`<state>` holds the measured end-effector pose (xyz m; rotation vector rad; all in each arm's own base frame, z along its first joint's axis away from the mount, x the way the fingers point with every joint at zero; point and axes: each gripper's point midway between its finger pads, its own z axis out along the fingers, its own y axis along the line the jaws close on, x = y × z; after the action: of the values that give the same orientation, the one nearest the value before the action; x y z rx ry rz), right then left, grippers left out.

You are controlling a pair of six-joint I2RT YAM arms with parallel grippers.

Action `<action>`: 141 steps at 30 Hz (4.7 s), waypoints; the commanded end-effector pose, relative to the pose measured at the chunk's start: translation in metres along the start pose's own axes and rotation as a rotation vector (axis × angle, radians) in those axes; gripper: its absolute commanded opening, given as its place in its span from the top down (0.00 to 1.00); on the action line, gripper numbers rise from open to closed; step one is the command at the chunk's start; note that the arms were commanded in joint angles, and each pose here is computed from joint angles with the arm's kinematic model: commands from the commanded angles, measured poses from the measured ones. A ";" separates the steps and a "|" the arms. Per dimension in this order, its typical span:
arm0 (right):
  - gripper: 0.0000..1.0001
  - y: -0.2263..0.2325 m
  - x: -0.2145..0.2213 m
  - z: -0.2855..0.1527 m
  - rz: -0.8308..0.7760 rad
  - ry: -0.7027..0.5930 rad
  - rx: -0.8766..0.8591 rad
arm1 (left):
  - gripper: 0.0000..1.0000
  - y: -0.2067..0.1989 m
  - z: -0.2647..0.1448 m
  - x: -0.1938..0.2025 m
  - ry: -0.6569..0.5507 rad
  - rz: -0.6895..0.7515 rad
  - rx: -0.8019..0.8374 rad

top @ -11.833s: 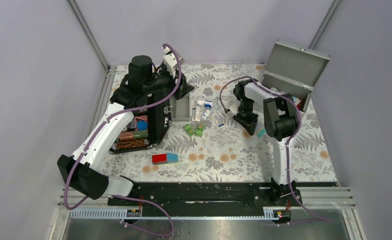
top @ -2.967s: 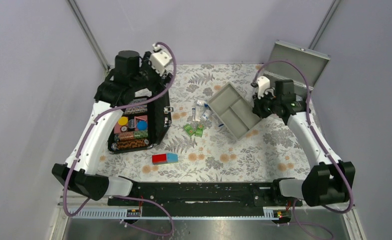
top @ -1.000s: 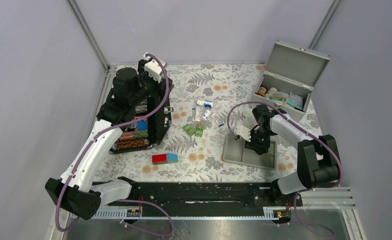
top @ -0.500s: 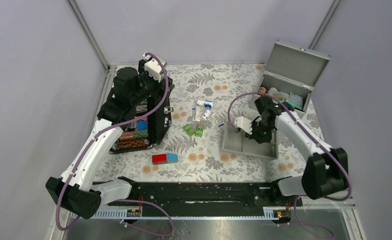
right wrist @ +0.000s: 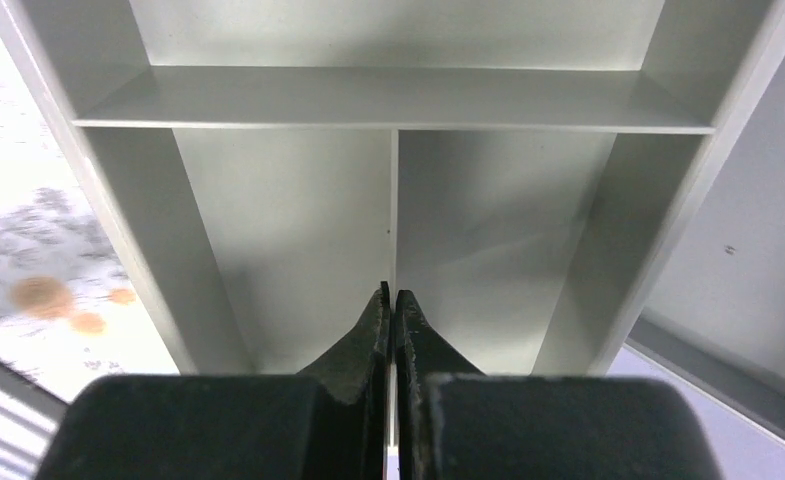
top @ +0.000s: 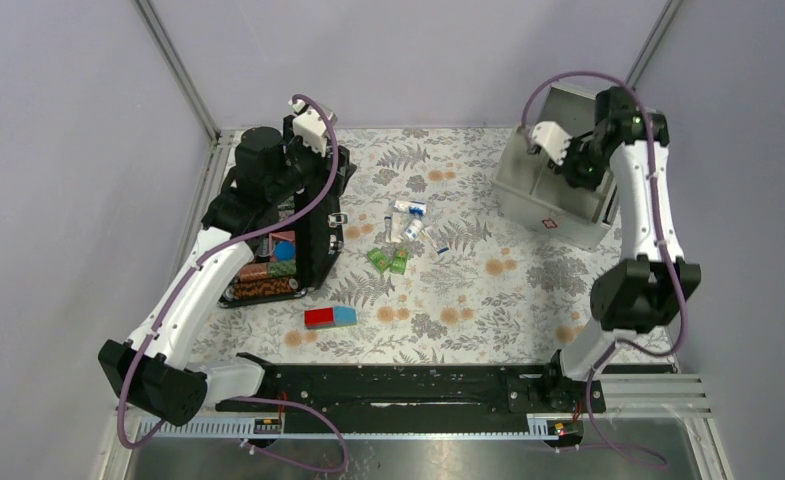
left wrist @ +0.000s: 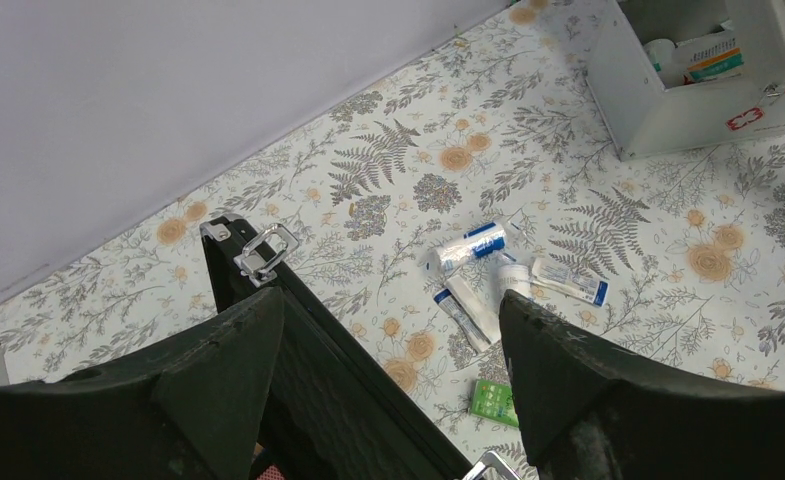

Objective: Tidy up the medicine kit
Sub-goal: Place the medicine box compartment inside the medicine box, then pick up the pill bottle at the center of the board.

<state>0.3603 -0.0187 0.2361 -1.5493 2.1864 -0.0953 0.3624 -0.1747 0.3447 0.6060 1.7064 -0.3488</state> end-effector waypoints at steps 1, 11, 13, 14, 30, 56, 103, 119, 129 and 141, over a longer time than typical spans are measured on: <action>1.00 -0.048 0.024 0.001 0.021 0.048 0.024 | 0.22 0.001 -0.009 -0.034 -0.105 0.009 -0.002; 1.00 -0.111 0.053 0.030 0.014 0.112 0.028 | 0.22 0.007 -0.015 -0.034 -0.095 0.060 -0.029; 1.00 -0.110 0.060 0.040 0.006 0.134 0.006 | 0.22 0.007 -0.016 -0.032 -0.092 0.065 -0.031; 1.00 -0.108 0.063 0.044 0.006 0.145 -0.008 | 0.22 0.007 -0.017 -0.033 -0.094 0.067 -0.032; 1.00 -0.087 0.095 0.085 0.027 0.241 -0.121 | 0.22 0.007 -0.016 -0.031 -0.088 0.063 -0.024; 1.00 -0.082 0.103 0.123 0.087 0.243 -0.181 | 0.22 0.003 -0.017 -0.034 -0.086 0.062 -0.004; 0.47 -0.090 -0.100 0.007 0.760 -0.493 -0.080 | 0.22 -0.002 -0.015 -0.020 -0.058 0.047 0.022; 0.51 0.039 -0.203 0.145 0.622 -0.140 -0.283 | 0.21 0.001 -0.029 -0.003 -0.022 0.095 -0.001; 0.53 0.059 -0.232 0.204 0.174 -0.159 -0.346 | 0.21 0.002 -0.032 -0.009 -0.024 0.100 -0.003; 0.46 0.071 -0.242 0.262 -0.110 -0.135 -0.281 | 0.21 0.002 -0.029 -0.015 -0.019 0.094 0.009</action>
<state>0.4551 0.2689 0.0691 -1.6763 2.1835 0.3569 0.3392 -0.1593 0.3342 0.6951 1.7329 -0.2948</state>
